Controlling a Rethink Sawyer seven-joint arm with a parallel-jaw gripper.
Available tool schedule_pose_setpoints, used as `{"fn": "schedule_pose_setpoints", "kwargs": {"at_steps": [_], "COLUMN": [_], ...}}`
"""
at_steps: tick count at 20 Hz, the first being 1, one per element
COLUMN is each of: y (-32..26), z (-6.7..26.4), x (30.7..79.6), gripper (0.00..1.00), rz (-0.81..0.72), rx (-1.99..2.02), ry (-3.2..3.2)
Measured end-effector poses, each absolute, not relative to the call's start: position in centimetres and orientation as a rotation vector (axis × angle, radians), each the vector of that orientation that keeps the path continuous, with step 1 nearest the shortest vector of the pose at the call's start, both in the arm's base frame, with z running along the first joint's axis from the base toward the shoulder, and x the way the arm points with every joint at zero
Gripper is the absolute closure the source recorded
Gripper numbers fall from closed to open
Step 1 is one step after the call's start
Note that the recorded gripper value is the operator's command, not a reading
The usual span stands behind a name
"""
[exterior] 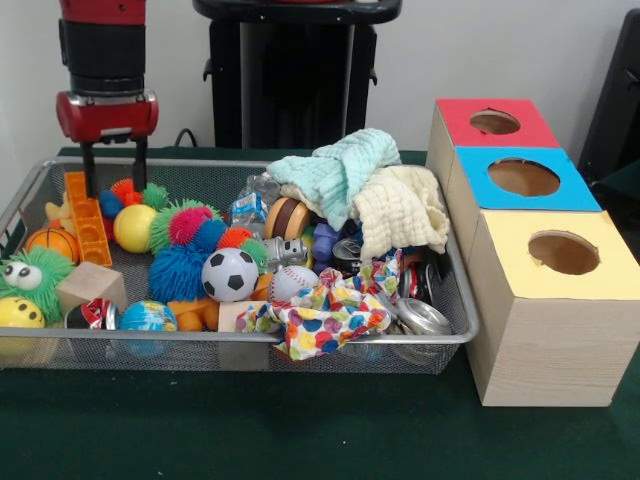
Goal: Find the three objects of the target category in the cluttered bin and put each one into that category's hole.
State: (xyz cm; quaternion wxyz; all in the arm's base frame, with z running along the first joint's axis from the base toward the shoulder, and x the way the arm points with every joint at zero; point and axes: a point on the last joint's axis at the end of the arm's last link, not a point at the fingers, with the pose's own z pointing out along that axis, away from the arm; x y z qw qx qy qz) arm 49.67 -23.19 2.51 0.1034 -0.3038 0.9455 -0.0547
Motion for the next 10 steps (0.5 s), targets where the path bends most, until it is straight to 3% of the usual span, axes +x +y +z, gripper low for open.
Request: {"fn": "schedule_pose_setpoints", "kwargs": {"at_steps": [10], "y": [-23.2], "z": [-1.0], "x": [47.5], "gripper": [0.00], "rz": [-0.055], "rx": [-0.832], "ry": [2.837]}}
